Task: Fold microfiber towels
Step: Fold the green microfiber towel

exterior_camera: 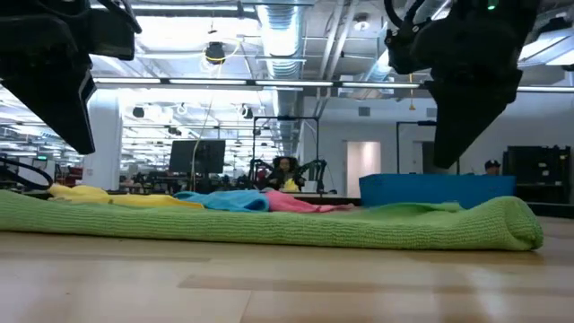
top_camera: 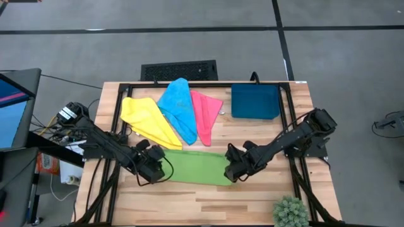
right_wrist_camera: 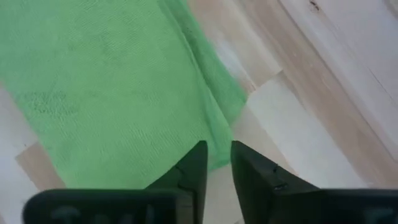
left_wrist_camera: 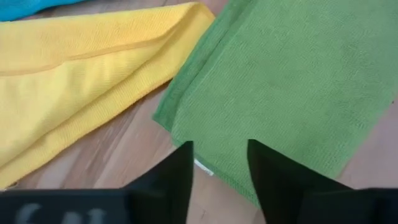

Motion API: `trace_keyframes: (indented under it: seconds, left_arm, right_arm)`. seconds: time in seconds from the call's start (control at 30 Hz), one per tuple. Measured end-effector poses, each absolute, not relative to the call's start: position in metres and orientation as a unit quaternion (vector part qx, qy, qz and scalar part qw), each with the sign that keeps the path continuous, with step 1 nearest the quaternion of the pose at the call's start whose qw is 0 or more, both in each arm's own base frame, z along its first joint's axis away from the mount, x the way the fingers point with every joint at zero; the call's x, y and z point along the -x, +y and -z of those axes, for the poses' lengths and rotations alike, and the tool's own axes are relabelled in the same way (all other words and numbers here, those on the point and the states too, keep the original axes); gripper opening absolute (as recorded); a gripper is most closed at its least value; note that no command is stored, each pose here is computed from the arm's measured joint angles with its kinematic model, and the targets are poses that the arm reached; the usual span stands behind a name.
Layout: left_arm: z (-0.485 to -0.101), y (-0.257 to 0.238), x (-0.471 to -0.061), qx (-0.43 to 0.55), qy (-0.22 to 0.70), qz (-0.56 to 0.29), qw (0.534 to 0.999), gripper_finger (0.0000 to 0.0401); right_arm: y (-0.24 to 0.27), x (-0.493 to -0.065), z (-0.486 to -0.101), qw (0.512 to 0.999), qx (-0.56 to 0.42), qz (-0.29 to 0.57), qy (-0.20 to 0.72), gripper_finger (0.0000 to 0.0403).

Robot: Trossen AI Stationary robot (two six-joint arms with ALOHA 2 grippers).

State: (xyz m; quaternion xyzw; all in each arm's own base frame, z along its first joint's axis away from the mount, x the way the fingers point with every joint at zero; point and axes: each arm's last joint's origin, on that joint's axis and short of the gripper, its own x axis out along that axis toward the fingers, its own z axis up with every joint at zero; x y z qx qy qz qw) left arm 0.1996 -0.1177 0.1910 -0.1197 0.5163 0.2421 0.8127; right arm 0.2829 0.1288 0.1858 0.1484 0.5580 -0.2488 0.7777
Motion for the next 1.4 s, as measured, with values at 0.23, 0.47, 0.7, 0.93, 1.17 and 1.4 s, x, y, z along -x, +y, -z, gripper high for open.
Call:
trace_keyframes:
  seconds: [0.23, 0.47, 0.7, 0.93, 1.17, 1.4]
  left_arm:
    - [-0.198, -0.120, -0.198, 0.159, 0.490, -0.253, 0.819, 0.0195]
    - [-0.226, -0.140, -0.199, 0.201, 0.341, -0.157, 0.905, 0.0183]
    - [-0.199, -0.142, -0.197, 0.202, 0.351, -0.151, 0.902, 0.0161]
    - [-0.176, -0.138, -0.192, 0.208, 0.350, -0.148, 0.902, 0.0145]
    - [-0.159, -0.133, -0.185, 0.213, 0.348, -0.152, 0.900, 0.0139]
    - [-0.148, -0.129, -0.180, 0.220, 0.354, -0.156, 0.896, 0.0138]
  right_arm:
    - [0.150, -0.276, -0.201, 0.823, -0.148, 0.217, 0.503, 0.0151]
    - [0.203, -0.249, -0.209, 0.875, -0.107, 0.138, 0.451, 0.0171]
    - [0.228, -0.242, -0.172, 0.853, -0.143, 0.181, 0.468, 0.0160]
    - [0.235, -0.241, -0.150, 0.839, -0.155, 0.206, 0.478, 0.0162]
    - [0.234, -0.249, -0.133, 0.832, -0.148, 0.213, 0.490, 0.0174]
    - [0.228, -0.263, -0.125, 0.821, -0.162, 0.201, 0.508, 0.0142]
